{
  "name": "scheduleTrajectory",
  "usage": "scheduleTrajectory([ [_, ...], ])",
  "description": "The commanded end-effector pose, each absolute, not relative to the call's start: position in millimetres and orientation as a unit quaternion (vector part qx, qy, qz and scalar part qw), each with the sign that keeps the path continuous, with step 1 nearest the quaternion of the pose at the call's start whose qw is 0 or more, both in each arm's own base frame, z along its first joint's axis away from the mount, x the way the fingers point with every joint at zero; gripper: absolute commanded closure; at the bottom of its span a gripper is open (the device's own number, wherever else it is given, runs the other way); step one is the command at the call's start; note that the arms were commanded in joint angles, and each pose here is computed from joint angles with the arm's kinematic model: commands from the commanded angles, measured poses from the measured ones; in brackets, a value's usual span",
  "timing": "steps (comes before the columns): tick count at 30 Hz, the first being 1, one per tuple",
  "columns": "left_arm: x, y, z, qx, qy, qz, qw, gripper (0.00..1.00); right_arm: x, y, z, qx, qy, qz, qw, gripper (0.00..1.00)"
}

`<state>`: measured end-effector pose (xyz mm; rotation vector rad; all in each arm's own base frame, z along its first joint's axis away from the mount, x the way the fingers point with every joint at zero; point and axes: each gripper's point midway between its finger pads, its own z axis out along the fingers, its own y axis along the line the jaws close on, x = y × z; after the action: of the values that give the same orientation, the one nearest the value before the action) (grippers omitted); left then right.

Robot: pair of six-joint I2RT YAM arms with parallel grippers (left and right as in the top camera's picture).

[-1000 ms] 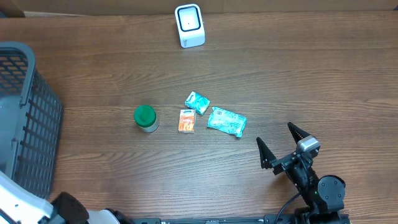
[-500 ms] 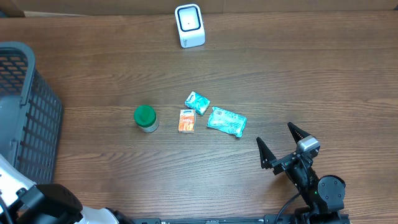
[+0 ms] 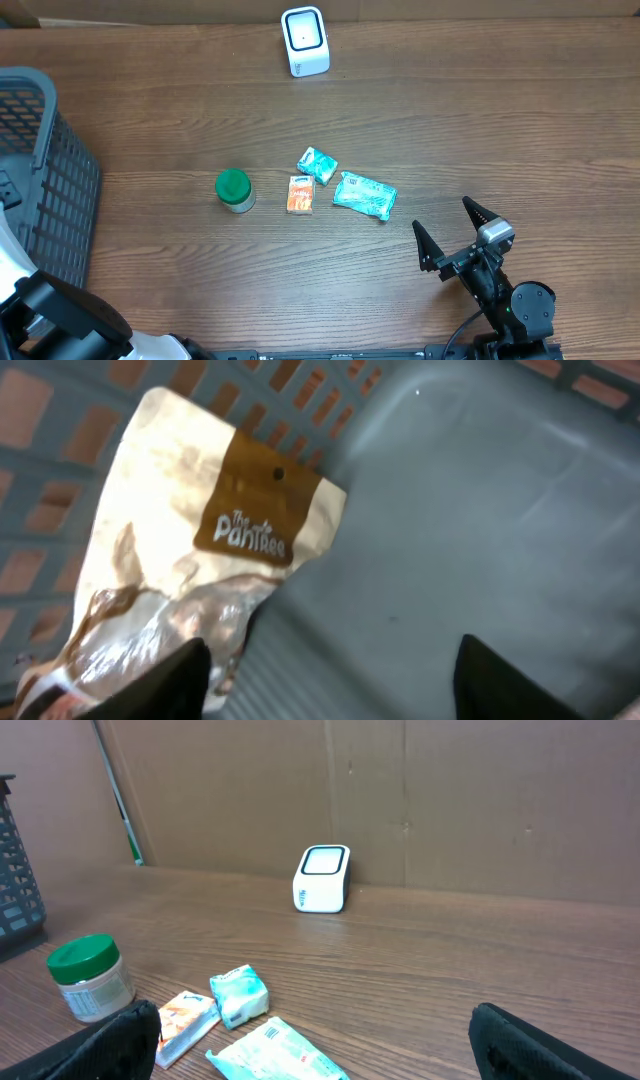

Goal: Scan the item barcode

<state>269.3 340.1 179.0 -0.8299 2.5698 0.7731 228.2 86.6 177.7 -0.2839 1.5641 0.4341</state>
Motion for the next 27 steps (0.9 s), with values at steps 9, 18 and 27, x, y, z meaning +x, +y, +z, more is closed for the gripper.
scheduleTrajectory([
  [9, 276.4, 355.4, 156.3, -0.205, 0.923, 0.239, 0.222, 0.37, 227.4, 88.2, 176.3, -0.127, 0.694, 0.199, 0.680, 0.00],
  [18, 218.4, 391.0, 154.0, -0.250, 0.914, 0.247, 0.201, 0.37, 227.4, 88.2, 176.3, -0.127, 0.695, 0.199, 0.680, 0.00],
  [27, 208.9, 395.5, 163.2, -0.228, 0.916, 0.275, 0.183, 0.38, 227.4, 88.2, 176.3, -0.127, 0.695, 0.199, 0.680, 0.00],
])
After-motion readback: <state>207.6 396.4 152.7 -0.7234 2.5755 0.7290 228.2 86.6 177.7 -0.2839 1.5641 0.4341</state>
